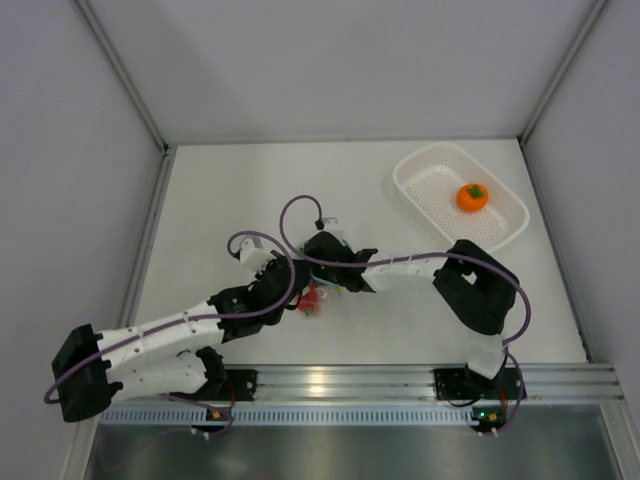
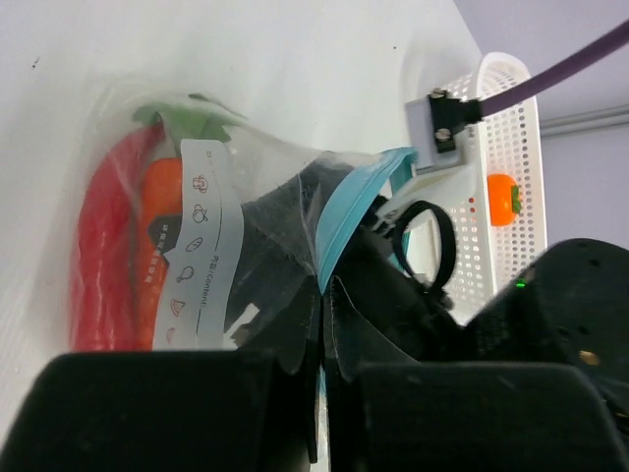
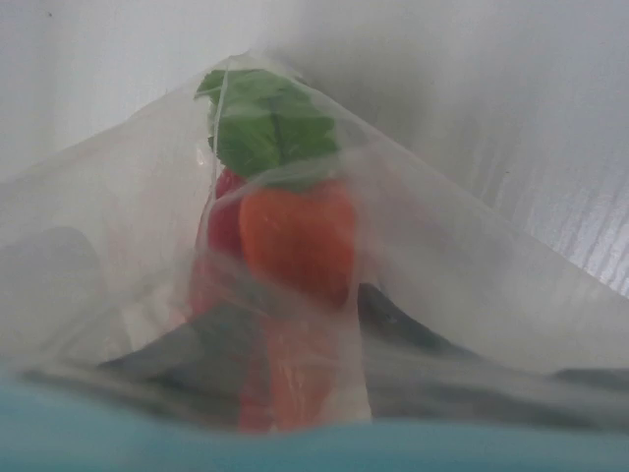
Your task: Open the zip-top bag and remove the fake food
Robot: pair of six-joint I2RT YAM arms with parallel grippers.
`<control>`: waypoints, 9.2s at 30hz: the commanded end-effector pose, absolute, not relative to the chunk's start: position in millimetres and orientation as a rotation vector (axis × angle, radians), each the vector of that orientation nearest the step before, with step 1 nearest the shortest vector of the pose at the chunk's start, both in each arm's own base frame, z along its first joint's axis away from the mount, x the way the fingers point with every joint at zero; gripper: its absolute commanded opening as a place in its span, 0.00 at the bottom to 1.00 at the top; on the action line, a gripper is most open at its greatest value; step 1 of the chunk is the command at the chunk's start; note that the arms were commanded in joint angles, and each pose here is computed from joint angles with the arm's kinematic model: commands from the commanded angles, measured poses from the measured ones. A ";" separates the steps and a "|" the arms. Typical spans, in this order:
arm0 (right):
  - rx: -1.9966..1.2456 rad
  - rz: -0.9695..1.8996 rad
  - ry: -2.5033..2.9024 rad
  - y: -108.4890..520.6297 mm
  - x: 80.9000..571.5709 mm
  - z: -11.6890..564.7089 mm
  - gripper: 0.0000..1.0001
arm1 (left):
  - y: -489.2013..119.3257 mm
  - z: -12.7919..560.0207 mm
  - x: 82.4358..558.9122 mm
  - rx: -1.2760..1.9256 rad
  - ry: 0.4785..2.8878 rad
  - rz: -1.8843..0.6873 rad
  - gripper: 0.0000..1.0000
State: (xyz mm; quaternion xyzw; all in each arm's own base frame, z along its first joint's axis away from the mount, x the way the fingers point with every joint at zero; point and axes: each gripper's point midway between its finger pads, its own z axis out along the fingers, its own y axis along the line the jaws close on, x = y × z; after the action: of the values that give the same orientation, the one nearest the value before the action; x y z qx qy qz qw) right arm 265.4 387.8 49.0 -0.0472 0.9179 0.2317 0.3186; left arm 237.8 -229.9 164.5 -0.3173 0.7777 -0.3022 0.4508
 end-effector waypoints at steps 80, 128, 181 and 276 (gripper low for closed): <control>-0.203 0.577 2.232 392.6 278.8 169.1 0.11 | -213.2 222.8 250.7 0.065 1.910 -0.188 0.00; -0.493 0.947 1.810 369.2 228.4 246.8 0.00 | -189.2 197.0 260.2 -0.230 1.936 -0.081 0.00; 0.078 1.155 1.116 335.2 272.3 373.3 0.00 | -218.3 192.2 260.4 -0.281 2.021 -0.258 0.00; -0.013 0.802 2.251 331.9 310.2 175.8 0.15 | -267.4 194.8 320.0 -0.741 1.988 -0.540 0.00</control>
State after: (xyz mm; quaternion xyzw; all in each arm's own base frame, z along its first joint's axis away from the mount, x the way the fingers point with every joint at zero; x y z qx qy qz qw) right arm 294.2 321.8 157.2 -0.0253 0.8854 0.3168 0.3392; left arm 312.0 -257.0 175.6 -0.2797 0.8255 -0.1818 0.4553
